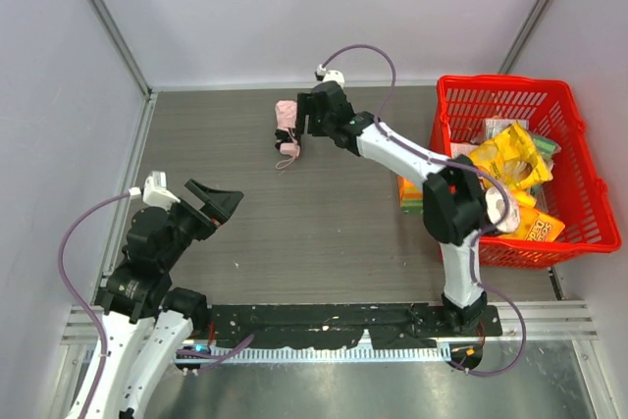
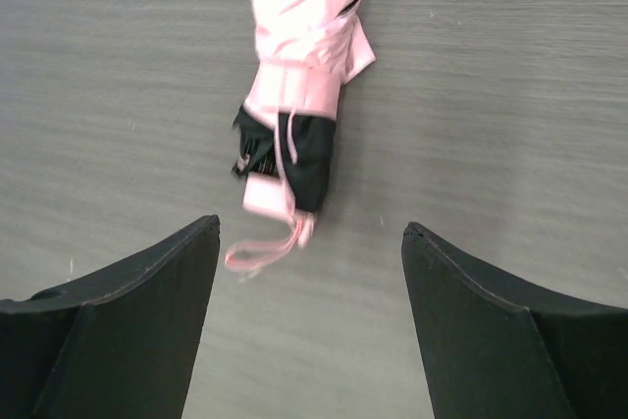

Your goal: Put away the umbrella

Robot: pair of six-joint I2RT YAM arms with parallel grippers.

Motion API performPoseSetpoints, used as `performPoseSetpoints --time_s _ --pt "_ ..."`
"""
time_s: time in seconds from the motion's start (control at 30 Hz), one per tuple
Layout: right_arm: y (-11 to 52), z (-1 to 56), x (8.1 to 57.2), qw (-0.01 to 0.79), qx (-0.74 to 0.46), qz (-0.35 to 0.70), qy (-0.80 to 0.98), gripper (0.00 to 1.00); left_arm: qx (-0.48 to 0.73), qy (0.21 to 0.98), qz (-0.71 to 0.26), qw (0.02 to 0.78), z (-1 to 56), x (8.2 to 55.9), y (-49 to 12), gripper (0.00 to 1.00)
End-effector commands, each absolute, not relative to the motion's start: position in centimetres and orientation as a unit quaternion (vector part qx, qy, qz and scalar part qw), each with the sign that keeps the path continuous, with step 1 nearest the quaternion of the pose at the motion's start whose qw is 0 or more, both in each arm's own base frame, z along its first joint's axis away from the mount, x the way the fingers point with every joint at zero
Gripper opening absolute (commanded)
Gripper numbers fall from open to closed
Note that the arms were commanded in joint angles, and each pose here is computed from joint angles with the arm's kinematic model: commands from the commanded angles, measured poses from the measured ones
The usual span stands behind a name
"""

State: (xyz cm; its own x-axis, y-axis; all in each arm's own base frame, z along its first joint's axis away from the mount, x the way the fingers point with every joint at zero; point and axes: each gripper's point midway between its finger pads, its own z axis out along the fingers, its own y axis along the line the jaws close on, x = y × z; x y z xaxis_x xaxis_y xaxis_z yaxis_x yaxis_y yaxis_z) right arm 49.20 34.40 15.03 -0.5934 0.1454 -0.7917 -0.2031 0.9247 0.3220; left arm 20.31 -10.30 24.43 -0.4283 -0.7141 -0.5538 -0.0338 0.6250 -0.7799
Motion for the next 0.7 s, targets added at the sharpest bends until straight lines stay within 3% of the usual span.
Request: performPoseSetpoints --time_s 0.0,0.13,0.23,0.27,0.43,0.67 --pt "31.6 22.3 41.5 0.497 -0.097 0.091 0.857 0.80 -0.220 0.753 -0.368 0.500 27.0 20.0 -10.4 1.00" --pt "29.2 25.0 33.3 0.529 -0.128 0.063 0.836 0.83 -0.217 0.748 -0.369 0.507 27.4 20.1 -10.3 1.00" --pt "26.2 29.3 28.0 0.567 -0.124 0.104 0.808 0.83 -0.209 0.735 -0.381 0.520 28.3 20.0 -10.5 1.00" --pt "25.2 28.4 26.9 0.561 -0.122 0.100 0.813 0.83 -0.207 0.729 -0.386 0.526 28.8 20.0 -10.5 1.00" --pt "17.7 35.0 21.9 0.616 -0.081 0.173 0.764 0.83 -0.187 0.684 -0.419 0.567 32.5 19.4 -10.6 1.00" --pt "12.9 41.8 17.2 0.695 -0.072 0.286 0.655 0.83 -0.184 0.649 -0.429 0.600 35.6 18.5 -9.9 1.00"
